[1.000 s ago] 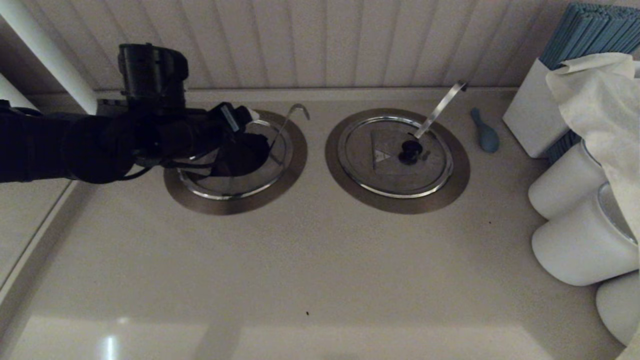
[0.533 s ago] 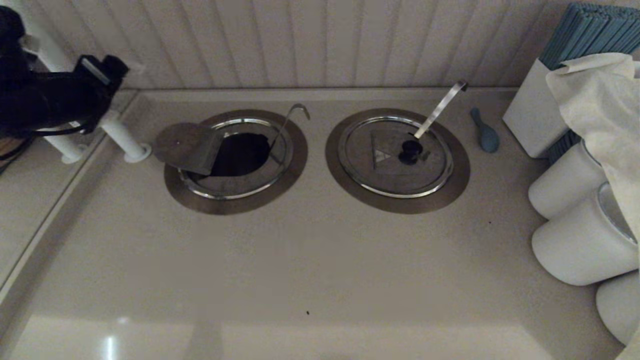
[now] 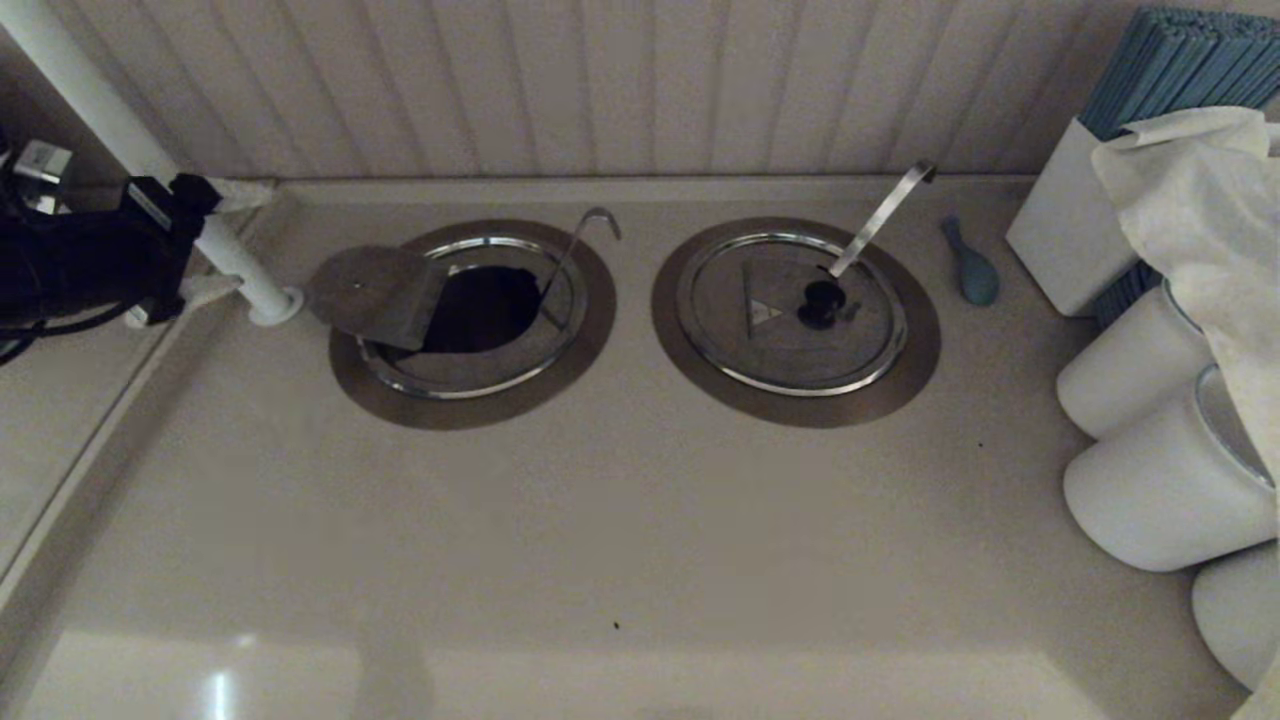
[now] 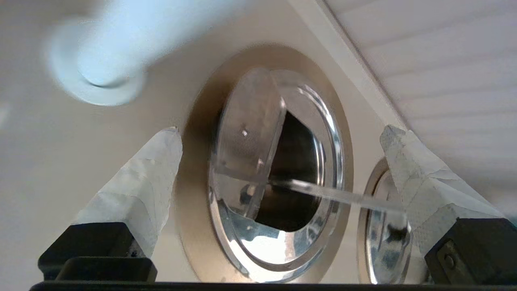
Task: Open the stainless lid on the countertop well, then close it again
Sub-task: Close the lid
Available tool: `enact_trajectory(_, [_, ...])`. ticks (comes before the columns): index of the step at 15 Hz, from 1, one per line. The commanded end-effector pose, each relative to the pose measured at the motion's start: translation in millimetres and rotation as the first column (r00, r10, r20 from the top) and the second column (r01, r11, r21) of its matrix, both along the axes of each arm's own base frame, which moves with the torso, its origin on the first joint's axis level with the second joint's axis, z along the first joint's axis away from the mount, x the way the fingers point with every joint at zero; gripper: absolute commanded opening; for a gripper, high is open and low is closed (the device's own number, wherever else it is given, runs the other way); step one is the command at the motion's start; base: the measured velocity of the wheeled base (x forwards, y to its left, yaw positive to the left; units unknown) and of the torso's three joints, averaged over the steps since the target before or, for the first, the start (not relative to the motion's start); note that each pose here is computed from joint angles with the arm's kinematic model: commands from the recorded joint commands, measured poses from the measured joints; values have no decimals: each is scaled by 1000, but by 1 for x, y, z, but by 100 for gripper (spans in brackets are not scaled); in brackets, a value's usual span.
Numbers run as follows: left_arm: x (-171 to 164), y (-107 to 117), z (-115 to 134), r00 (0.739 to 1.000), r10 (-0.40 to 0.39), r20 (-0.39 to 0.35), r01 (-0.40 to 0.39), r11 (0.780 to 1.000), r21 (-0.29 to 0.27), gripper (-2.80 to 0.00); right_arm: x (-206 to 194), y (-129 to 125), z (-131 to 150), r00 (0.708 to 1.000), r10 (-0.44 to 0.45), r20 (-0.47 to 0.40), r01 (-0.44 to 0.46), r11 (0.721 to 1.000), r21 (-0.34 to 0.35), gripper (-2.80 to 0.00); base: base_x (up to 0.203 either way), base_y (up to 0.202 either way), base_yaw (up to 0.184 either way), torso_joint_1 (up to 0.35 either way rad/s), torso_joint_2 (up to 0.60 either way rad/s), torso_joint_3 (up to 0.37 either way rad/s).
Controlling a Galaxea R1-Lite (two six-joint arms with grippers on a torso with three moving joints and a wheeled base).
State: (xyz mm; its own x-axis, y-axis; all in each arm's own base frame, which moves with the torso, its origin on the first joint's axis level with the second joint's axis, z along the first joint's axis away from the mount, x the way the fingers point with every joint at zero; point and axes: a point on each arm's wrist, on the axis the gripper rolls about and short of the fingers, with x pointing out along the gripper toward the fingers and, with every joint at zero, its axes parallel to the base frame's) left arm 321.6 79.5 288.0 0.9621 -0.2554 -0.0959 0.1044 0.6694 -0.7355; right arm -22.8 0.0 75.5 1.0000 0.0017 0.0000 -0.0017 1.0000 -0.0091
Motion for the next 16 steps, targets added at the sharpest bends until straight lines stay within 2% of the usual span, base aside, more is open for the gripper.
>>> enact_trajectory(1, [11,1,-14,1000,-11,13,11,1000,-1,0,0,0,0,1000,1,0,-1,1000,0,0,0,0,0,0,0,0])
enact_trajectory(5, [26,-16,-29,999,-51,-5,51,999,5,0,0,0,0,1000,0,0,0,1000,0,0,0,0,0,0,0,0])
enact_trajectory(9, [36,-25,-37,999,-47,-25,47,999,22,0,0,0,0,1000,1,0,-1,1000,0,0,0,0,0,0,0,0])
enact_trajectory(12, [44,-28,-43,999,-16,-40,17,999,27,0,0,0,0,1000,0,0,0,1000,0,0,0,0,0,0,0,0])
enact_trajectory(16, [48,-29,-40,1000,-16,-23,17,999,27,0,0,0,0,1000,1,0,-1,1000,0,0,0,0,0,0,0,0])
